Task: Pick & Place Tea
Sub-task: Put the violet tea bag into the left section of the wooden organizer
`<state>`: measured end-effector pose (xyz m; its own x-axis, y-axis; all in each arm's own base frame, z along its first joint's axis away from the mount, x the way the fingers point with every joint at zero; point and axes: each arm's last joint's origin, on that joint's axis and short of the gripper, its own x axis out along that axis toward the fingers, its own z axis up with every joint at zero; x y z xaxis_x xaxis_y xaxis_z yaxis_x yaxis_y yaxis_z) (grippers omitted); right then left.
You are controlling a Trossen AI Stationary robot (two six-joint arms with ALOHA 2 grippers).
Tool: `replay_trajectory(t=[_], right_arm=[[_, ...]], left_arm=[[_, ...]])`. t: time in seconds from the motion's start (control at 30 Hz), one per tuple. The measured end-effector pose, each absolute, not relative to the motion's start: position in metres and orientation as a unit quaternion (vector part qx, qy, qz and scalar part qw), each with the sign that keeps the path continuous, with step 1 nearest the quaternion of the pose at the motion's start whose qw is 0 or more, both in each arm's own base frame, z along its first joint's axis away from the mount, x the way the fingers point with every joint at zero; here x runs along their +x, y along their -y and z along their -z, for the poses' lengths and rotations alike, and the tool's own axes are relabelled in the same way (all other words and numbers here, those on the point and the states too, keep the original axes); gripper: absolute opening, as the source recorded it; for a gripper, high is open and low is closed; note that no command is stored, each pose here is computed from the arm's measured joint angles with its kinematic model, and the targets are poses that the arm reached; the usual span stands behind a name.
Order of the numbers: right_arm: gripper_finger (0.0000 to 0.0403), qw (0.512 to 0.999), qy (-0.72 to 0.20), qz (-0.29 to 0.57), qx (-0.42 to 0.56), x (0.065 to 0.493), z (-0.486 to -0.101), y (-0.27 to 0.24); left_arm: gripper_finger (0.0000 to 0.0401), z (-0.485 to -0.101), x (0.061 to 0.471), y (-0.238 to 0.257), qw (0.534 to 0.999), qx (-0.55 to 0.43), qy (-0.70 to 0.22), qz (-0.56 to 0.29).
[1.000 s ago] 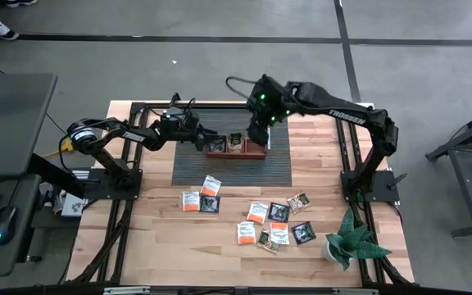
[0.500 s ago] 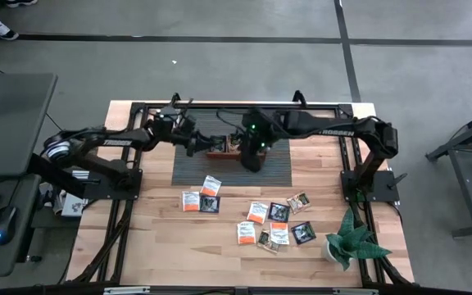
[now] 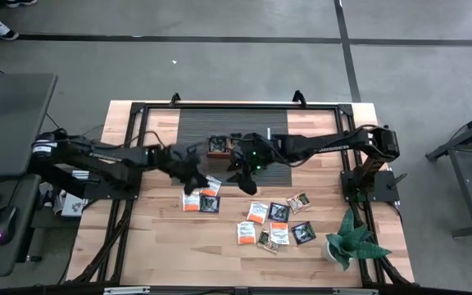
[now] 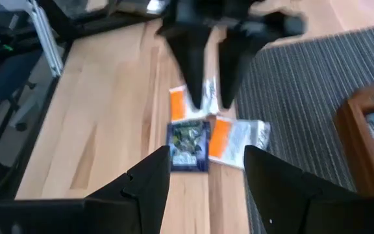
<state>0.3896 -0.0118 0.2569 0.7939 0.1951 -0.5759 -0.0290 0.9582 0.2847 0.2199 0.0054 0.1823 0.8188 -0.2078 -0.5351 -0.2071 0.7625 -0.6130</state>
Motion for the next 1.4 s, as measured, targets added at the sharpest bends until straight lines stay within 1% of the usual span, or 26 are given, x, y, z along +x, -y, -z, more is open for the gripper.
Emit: replay_trajectory(t=[0.1, 0.33, 0.47, 0.57, 0.67, 0.77, 0.87, 0.9, 1.0, 1.07, 1.2, 1.4], right_arm=[[0.0192, 0.943, -0.301, -0.061, 0.127, 0.39, -0.252, 0.008], [0.0192, 0.943, -0.3, -0.083, 0.114, 0.397, -0.238, -0.011], [0.0179, 0.943, -0.304, -0.081, 0.11, 0.402, -0.227, -0.02], [0.0154, 0.943, -0.305, -0.064, 0.118, 0.404, -0.223, -0.023], [0.012, 0.943, -0.301, -0.05, 0.133, 0.407, -0.22, -0.023], [0.0075, 0.945, -0.289, -0.039, 0.148, 0.412, -0.215, -0.022], [0.002, 0.941, -0.291, -0.04, 0.167, 0.418, -0.205, -0.024], [0.001, 0.939, -0.296, -0.043, 0.172, 0.421, -0.202, -0.025], [0.0013, 0.929, -0.319, -0.051, 0.183, 0.43, -0.184, -0.032], [0.0005, 0.922, -0.333, -0.066, 0.188, 0.438, -0.172, -0.037], [0.0003, 0.912, -0.35, -0.077, 0.2, 0.451, -0.158, -0.043], [0.0001, 0.909, -0.348, -0.082, 0.216, 0.452, -0.16, -0.037]], left_arm=[[0.0143, -0.181, 0.219, 0.019, 0.88, -0.364, -0.304, -0.027], [0.0143, -0.175, 0.206, 0.06, 0.844, -0.426, -0.292, -0.142], [0.0143, -0.172, 0.2, 0.071, 0.828, -0.449, -0.296, -0.161], [0.0143, -0.172, 0.198, 0.074, 0.824, -0.456, -0.298, -0.157], [0.0143, -0.171, 0.198, 0.075, 0.824, -0.454, -0.301, -0.158], [0.0143, -0.167, 0.195, 0.074, 0.819, -0.441, -0.325, -0.169], [0.0143, -0.159, 0.193, 0.073, 0.816, -0.431, -0.341, -0.178], [0.0143, -0.156, 0.192, 0.073, 0.816, -0.431, -0.342, -0.178], [0.0143, -0.152, 0.191, 0.073, 0.818, -0.444, -0.332, -0.151], [0.0143, -0.147, 0.19, 0.073, 0.822, -0.446, -0.327, -0.137], [0.0143, -0.14, 0.189, 0.073, 0.822, -0.446, -0.326, -0.138], [0.0143, -0.139, 0.188, 0.071, 0.821, -0.447, -0.322, -0.151]])
